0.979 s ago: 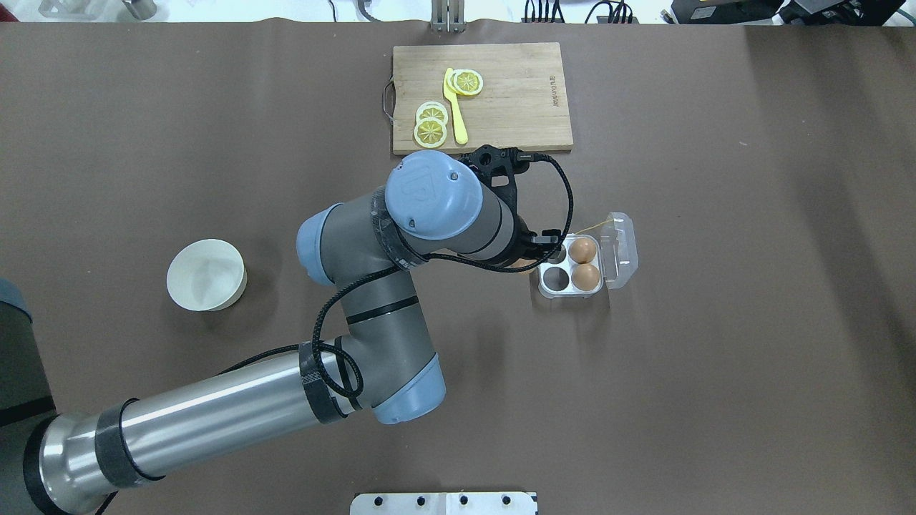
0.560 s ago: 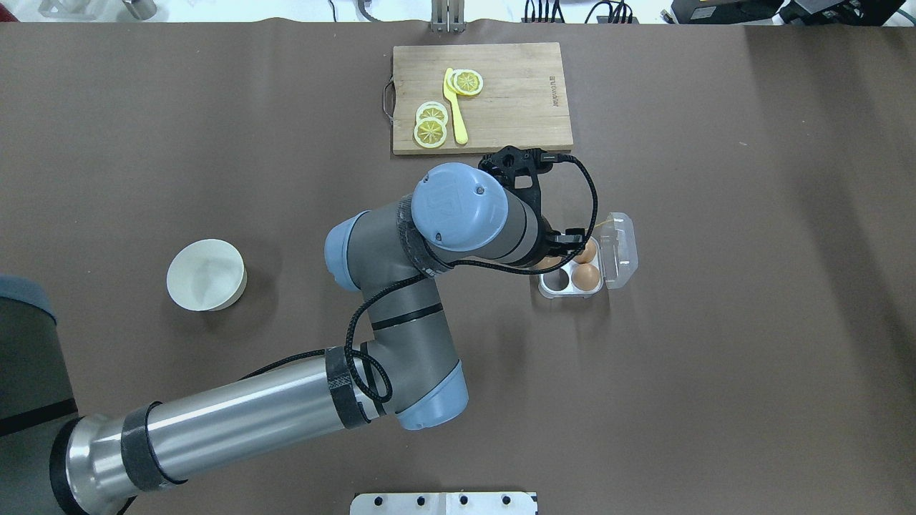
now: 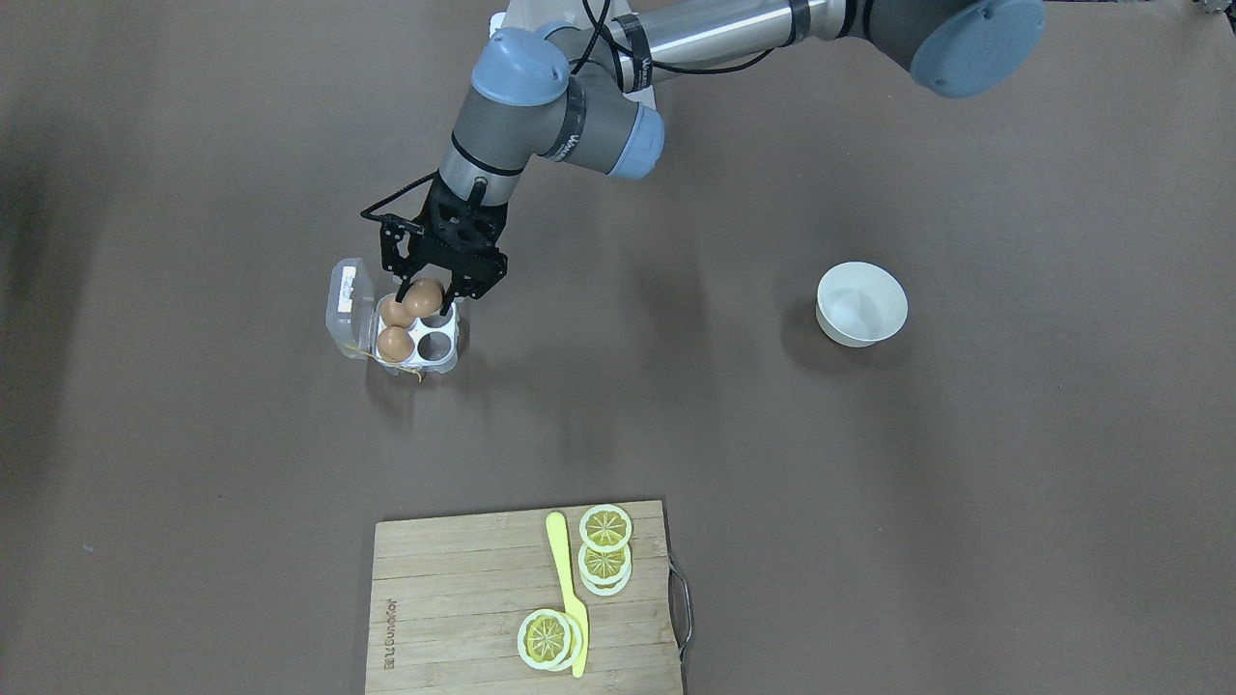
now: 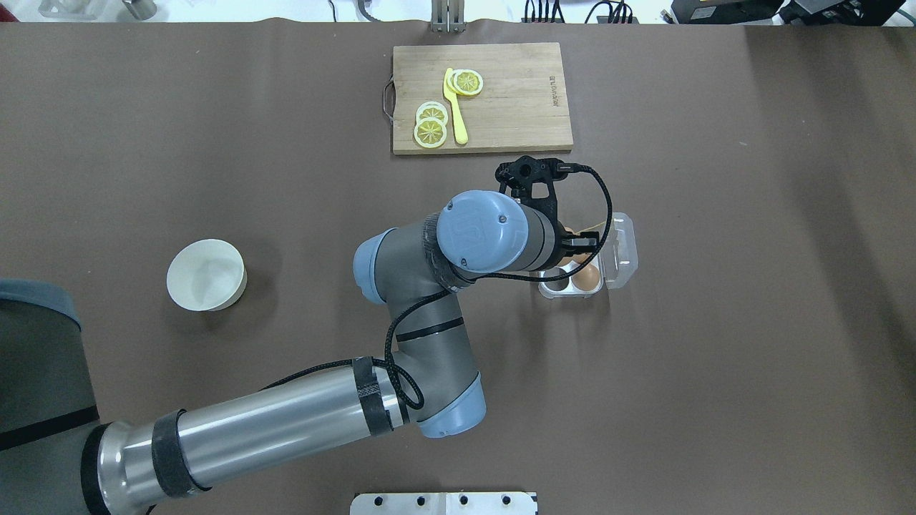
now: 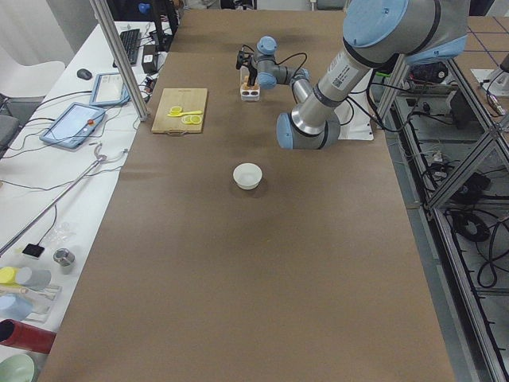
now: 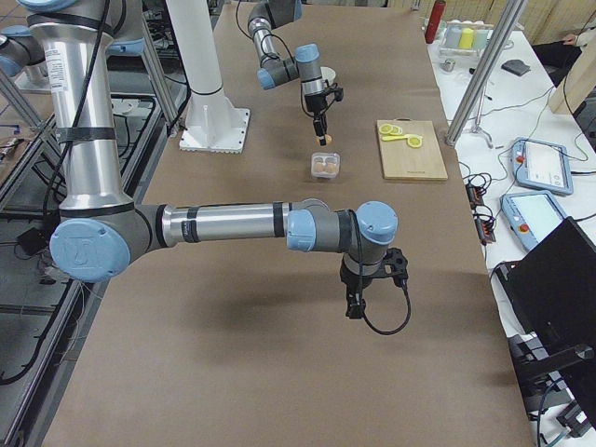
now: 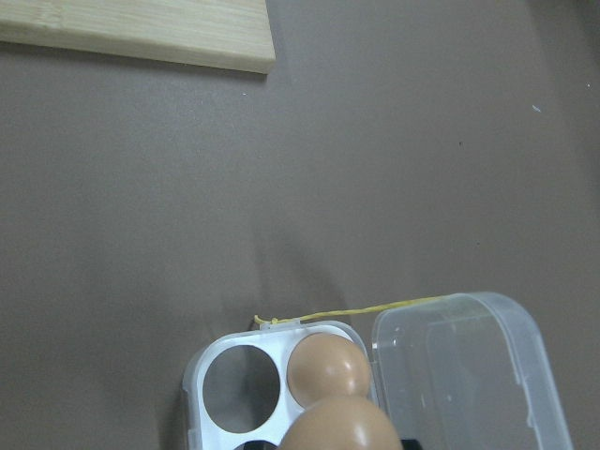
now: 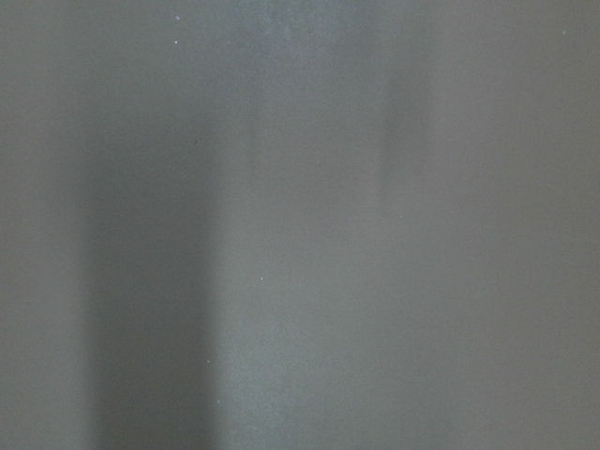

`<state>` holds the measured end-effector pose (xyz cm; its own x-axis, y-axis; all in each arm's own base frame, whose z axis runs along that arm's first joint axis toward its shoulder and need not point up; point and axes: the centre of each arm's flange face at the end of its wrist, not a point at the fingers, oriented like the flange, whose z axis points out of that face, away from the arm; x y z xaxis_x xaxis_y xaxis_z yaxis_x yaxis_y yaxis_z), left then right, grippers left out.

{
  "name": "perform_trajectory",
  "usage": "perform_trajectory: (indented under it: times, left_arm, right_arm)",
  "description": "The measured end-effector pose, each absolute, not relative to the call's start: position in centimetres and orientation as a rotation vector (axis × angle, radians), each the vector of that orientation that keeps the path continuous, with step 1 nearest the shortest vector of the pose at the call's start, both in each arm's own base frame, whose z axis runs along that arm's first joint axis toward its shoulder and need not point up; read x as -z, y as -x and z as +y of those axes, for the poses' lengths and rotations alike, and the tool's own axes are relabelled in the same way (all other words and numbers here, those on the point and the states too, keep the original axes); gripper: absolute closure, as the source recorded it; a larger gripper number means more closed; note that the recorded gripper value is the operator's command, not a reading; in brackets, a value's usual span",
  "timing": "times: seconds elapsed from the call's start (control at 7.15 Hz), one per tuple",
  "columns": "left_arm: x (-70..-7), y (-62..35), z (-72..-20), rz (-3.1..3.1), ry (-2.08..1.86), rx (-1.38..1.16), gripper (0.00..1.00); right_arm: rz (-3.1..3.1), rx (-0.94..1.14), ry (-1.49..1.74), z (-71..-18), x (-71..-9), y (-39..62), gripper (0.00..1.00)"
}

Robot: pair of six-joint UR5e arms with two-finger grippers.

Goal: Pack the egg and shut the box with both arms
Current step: 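Lower the egg into an empty slot of the box and release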

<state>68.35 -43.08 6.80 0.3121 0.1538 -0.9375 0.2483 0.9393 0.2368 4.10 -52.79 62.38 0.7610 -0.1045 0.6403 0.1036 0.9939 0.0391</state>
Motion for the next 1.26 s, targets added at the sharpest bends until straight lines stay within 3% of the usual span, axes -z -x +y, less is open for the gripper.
perform_trajectory:
  times: [1.26]
  left_arm:
    - [-8.5,-71.3,-41.7,1.237,-0.385,0.066,0.57]
  right_arm:
    - [-0.697,0.118,-0.012,-53.0,-61.8,-4.1,0.00]
